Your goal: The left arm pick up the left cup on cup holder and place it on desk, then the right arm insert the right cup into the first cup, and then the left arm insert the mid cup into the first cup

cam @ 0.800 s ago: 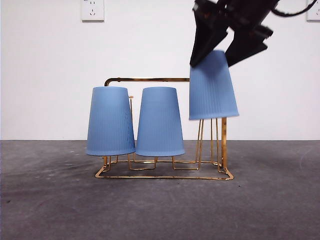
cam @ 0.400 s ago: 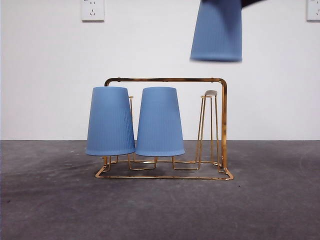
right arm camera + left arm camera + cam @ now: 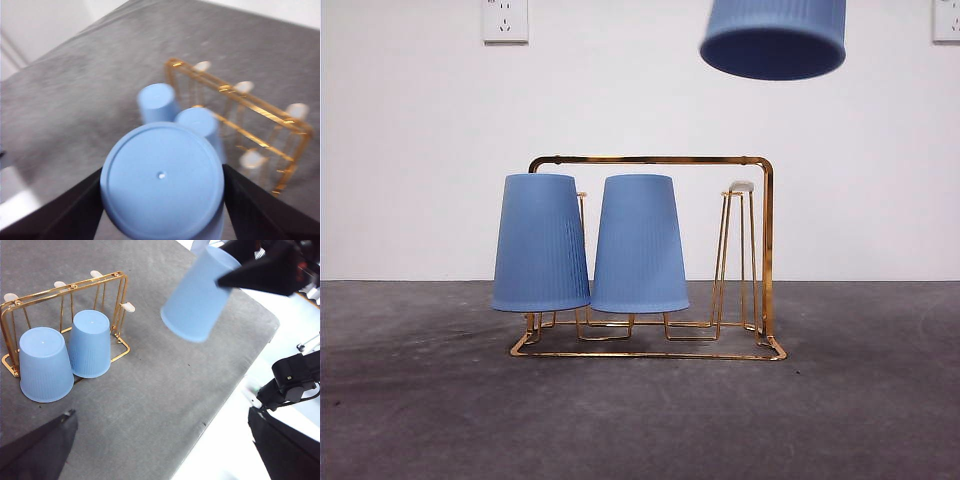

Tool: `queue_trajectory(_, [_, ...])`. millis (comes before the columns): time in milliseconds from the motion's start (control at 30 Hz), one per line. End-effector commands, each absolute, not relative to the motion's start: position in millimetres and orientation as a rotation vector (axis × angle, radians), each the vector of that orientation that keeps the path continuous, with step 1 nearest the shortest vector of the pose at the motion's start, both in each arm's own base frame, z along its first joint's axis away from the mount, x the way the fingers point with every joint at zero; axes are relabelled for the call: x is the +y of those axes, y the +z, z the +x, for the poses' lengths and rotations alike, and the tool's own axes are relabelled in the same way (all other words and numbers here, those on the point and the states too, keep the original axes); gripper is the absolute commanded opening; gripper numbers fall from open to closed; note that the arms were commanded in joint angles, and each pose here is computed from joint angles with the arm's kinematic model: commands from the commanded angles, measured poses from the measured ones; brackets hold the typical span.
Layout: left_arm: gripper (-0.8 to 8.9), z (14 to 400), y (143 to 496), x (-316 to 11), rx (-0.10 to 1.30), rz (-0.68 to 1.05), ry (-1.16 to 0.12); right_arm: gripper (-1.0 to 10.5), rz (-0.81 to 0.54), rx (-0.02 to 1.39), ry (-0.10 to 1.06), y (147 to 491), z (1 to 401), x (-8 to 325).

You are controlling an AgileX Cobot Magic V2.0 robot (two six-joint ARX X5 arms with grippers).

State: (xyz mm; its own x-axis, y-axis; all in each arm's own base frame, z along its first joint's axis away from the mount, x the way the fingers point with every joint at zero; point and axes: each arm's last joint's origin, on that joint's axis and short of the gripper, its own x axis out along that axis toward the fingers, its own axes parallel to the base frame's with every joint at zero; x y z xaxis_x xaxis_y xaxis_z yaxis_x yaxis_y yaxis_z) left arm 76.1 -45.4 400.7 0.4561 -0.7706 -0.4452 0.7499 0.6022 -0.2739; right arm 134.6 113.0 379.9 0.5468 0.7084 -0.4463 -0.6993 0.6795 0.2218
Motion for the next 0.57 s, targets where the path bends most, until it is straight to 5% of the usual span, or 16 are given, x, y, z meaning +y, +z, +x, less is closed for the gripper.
queue_trajectory(33, [5.62,75,406,-46,0.549,-0.039,-0.942,2.9,0.04,0.56,0.889,377,125,124])
queue_trajectory(567, [5.62,74,405,-46,0.578,-0.058,-0.942,2.9,0.002,0.628,0.873,283,95,171])
